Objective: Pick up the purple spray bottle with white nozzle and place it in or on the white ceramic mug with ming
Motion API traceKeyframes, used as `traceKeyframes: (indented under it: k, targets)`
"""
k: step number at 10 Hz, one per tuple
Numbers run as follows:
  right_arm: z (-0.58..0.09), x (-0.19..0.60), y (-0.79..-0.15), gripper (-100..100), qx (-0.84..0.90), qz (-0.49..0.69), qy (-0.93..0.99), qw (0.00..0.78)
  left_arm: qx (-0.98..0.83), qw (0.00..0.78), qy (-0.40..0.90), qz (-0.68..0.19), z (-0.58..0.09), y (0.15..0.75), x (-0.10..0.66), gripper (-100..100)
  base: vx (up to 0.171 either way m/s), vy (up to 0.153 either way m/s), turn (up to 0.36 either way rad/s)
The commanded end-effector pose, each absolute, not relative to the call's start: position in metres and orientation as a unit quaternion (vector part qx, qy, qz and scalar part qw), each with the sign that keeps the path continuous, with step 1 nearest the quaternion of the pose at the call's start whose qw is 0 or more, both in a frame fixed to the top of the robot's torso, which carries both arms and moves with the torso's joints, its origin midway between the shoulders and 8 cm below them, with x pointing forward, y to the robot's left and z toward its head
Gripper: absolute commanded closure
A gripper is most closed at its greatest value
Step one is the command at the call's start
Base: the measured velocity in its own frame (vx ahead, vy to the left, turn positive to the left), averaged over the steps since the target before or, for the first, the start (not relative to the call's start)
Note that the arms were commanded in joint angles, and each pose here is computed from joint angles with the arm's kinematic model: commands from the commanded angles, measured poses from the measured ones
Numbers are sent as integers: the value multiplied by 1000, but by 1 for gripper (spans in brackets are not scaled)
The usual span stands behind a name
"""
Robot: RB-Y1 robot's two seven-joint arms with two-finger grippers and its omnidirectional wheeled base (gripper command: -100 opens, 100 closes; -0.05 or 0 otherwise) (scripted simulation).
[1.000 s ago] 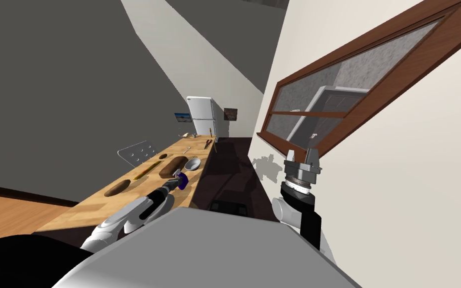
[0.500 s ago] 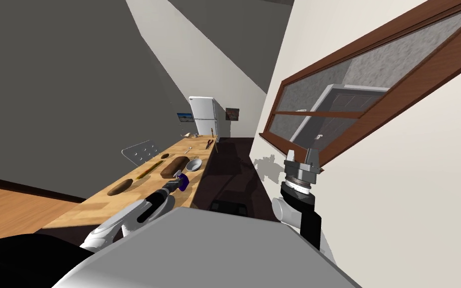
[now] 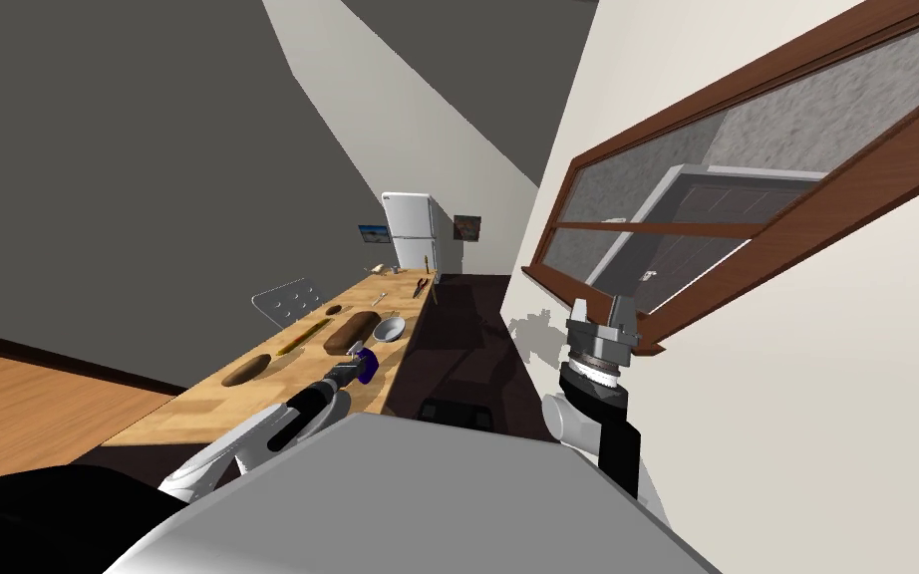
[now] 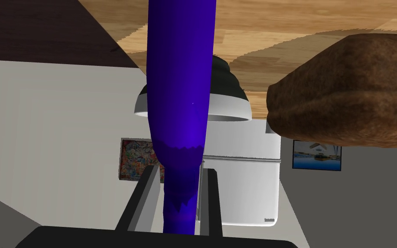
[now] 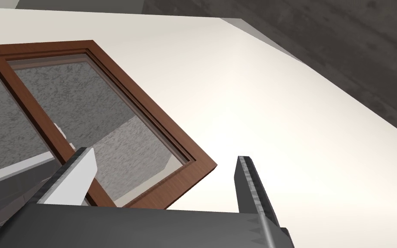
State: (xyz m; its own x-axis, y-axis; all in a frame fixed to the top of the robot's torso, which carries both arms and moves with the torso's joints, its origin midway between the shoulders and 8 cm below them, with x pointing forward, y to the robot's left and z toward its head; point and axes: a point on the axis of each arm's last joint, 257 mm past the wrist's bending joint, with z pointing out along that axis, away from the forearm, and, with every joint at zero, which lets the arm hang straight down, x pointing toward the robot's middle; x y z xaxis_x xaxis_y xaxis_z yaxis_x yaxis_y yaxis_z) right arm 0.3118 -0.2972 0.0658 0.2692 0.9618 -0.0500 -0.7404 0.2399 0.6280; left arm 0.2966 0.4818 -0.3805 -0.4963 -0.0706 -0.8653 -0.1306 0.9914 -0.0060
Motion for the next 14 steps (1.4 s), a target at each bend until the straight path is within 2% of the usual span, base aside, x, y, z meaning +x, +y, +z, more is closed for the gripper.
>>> traceKeyframes:
  k: [1, 8, 9, 10, 14]
  targets:
    - [66, 312, -297, 0, 251, 563, 220, 756, -51, 498, 865, 32, -380, 479, 294, 100, 35, 12, 37]
    - [66, 312, -297, 0, 251, 563, 220, 756, -44, 497, 866, 21, -377, 460, 282, 100, 31, 13, 46]
    - [66, 312, -297, 0, 251, 563, 220, 756, -42, 497, 866, 22, -377, 460, 282, 0, 0, 0, 0]
    - [66, 312, -297, 0, 251, 563, 220, 756, -54, 501, 863, 37, -368, 474, 285, 100, -92, -43, -167]
    - [66, 312, -297, 0, 251, 563, 220, 756, -78, 511, 853, 68, -347, 504, 292, 100, -181, -72, -174]
